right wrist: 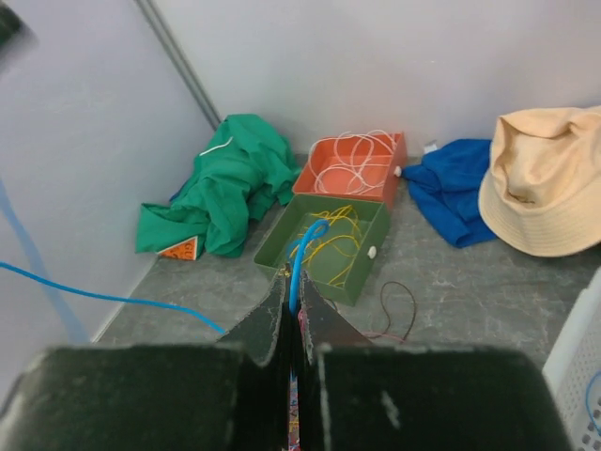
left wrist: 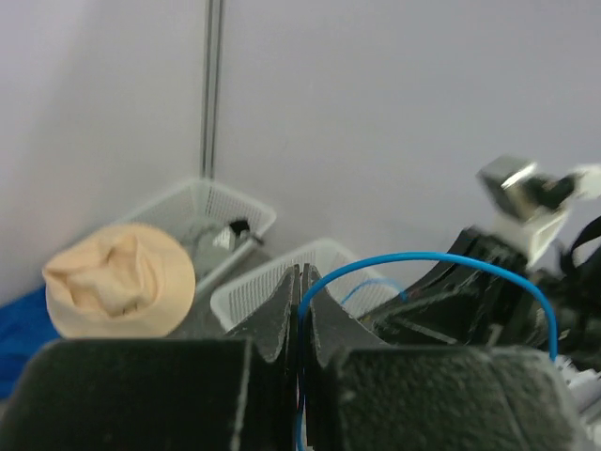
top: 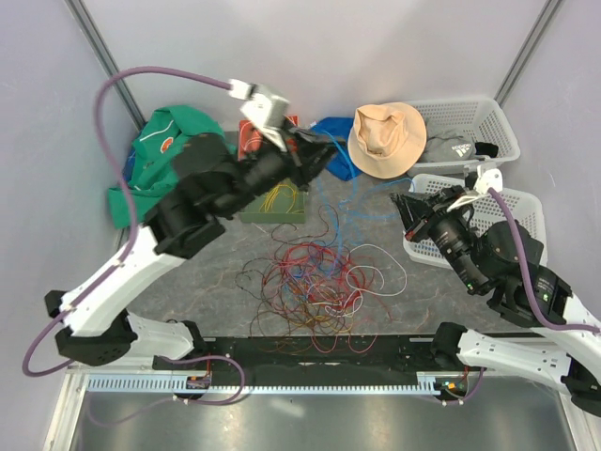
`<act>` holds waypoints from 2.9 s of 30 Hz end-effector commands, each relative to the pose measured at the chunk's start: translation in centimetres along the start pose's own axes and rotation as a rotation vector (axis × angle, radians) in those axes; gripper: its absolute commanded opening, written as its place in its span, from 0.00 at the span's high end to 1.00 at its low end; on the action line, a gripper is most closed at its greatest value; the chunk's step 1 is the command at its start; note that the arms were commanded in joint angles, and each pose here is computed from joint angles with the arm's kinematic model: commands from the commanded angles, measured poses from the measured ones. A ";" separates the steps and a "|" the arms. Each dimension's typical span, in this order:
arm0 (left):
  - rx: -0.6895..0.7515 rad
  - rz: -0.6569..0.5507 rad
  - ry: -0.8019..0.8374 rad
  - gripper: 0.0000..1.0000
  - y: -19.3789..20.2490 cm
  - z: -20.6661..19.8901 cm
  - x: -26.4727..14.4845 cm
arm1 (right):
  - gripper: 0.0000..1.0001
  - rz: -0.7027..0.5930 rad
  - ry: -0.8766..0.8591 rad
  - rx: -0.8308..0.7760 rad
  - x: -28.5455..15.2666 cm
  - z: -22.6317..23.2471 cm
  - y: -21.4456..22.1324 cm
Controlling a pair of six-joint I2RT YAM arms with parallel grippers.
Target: Untangle the cables
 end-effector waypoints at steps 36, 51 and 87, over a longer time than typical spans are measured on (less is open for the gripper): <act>-0.367 0.205 0.138 0.98 31.1 0.0 24.1 | 1.00 -0.386 0.838 -0.117 4.7 -11.6 -0.4; -0.440 0.263 0.217 0.98 37.4 -0.9 24.8 | 1.00 -0.436 1.066 0.148 4.2 -23.6 2.6; -0.211 0.375 -0.399 0.00 26.0 2.8 5.6 | 0.10 -0.113 0.355 0.424 2.3 -15.8 6.3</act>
Point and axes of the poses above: each gripper's point midway between its finger pads, its own x axis out along the fingers, its own z axis along the line the jaws close on, y = z × x, the point moved 8 cm from there along -x, back along the fingers, and after that the axes turned 12 degrees about x, right-handed, at the moved point
